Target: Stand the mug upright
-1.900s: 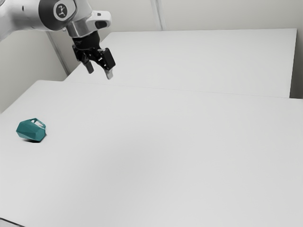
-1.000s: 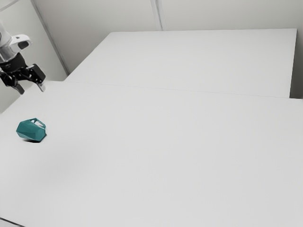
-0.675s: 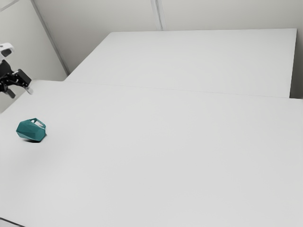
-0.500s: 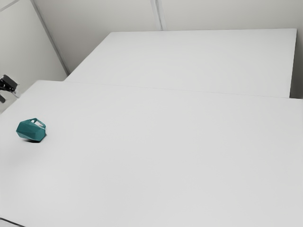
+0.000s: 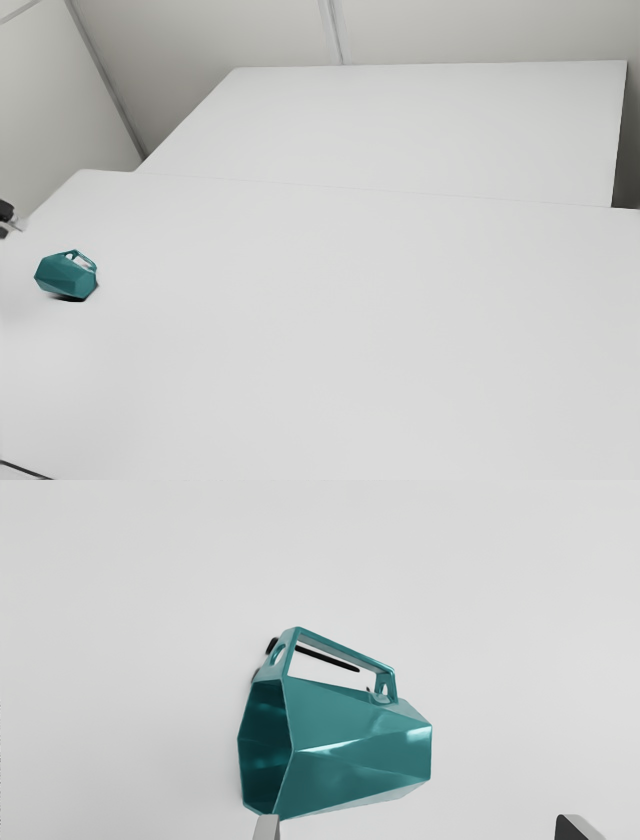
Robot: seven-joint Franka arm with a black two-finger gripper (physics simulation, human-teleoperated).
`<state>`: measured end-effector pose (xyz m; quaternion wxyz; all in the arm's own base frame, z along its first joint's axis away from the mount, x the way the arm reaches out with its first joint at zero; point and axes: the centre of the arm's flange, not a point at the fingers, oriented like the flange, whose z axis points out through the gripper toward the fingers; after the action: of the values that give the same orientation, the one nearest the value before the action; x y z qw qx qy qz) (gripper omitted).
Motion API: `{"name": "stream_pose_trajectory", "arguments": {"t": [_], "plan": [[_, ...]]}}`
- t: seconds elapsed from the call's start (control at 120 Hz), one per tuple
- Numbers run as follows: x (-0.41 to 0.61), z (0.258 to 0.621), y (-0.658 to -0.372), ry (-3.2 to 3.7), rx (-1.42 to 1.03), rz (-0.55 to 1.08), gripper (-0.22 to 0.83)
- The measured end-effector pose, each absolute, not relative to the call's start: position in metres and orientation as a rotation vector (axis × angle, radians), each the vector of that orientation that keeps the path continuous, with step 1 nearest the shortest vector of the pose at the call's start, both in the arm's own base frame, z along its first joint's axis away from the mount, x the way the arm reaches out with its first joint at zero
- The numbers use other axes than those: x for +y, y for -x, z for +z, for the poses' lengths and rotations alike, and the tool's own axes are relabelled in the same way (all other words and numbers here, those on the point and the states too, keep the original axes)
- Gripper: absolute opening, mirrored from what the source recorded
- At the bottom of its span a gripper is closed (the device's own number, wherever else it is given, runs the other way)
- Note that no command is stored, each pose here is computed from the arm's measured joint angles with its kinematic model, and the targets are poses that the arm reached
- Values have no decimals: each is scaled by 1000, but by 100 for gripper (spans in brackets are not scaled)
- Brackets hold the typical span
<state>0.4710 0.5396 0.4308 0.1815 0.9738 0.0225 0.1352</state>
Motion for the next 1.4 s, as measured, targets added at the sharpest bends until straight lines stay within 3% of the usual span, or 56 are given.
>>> {"name": "stream_pose_trajectory", "arguments": {"t": [0.167, 0.325, 0.733, 1.4], "plan": [[567, 393, -463, -2708, 16, 441, 61], [580, 359, -474, -2664, -86, 513, 61], [588, 316, -472, -2589, -226, 590, 61], [577, 307, -457, -2389, -347, 642, 61]]}}
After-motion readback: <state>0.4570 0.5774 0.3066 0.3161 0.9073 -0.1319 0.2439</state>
